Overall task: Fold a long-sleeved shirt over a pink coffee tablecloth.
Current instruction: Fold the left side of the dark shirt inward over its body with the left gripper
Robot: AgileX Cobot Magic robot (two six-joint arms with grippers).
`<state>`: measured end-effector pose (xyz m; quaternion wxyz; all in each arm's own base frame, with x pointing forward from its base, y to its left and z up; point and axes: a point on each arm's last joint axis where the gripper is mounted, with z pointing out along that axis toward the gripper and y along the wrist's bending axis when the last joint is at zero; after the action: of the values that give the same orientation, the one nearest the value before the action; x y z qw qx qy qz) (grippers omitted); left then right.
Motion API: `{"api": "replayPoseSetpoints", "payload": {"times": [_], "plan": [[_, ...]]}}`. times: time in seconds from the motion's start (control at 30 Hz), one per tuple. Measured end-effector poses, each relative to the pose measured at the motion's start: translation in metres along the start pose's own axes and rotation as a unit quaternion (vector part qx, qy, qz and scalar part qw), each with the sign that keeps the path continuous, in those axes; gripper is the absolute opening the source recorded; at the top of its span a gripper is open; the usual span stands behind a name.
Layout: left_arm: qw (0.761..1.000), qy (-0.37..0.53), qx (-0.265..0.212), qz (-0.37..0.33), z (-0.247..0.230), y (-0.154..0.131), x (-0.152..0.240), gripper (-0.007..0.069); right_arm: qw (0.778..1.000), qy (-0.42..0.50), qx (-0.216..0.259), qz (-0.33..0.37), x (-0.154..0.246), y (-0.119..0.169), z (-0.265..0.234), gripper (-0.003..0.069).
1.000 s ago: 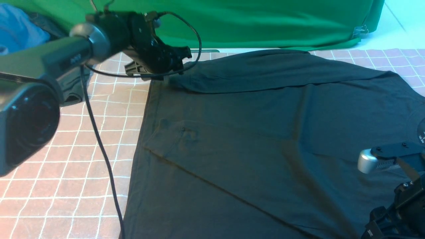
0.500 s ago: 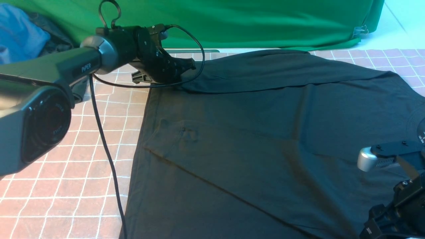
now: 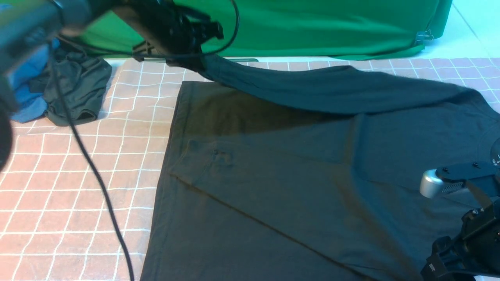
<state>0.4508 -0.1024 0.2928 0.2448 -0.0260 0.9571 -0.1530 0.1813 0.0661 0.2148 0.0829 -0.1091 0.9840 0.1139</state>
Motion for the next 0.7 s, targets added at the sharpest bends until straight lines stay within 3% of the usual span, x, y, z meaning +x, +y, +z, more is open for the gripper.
{"api": "replayPoseSetpoints", "payload": {"times": [0.37, 0.5, 0.7], "plan": [[0.995, 0.101, 0.017, -0.009, -0.017, -0.013, 0.021, 0.0046, 1.0, -0.005, 0.001, 0.0, -0.001, 0.0, 0.0, 0.0465], [0.994, 0.107, -0.012, 0.004, -0.019, -0.021, 0.033, 0.0046, 1.0, -0.005, 0.001, 0.0, -0.001, 0.0, 0.0, 0.0465], [0.987, 0.138, -0.083, 0.0, -0.013, -0.01, 0.057, 0.0046, 1.0, -0.006, 0.001, 0.0, -0.001, 0.0, 0.0, 0.0465]]}}
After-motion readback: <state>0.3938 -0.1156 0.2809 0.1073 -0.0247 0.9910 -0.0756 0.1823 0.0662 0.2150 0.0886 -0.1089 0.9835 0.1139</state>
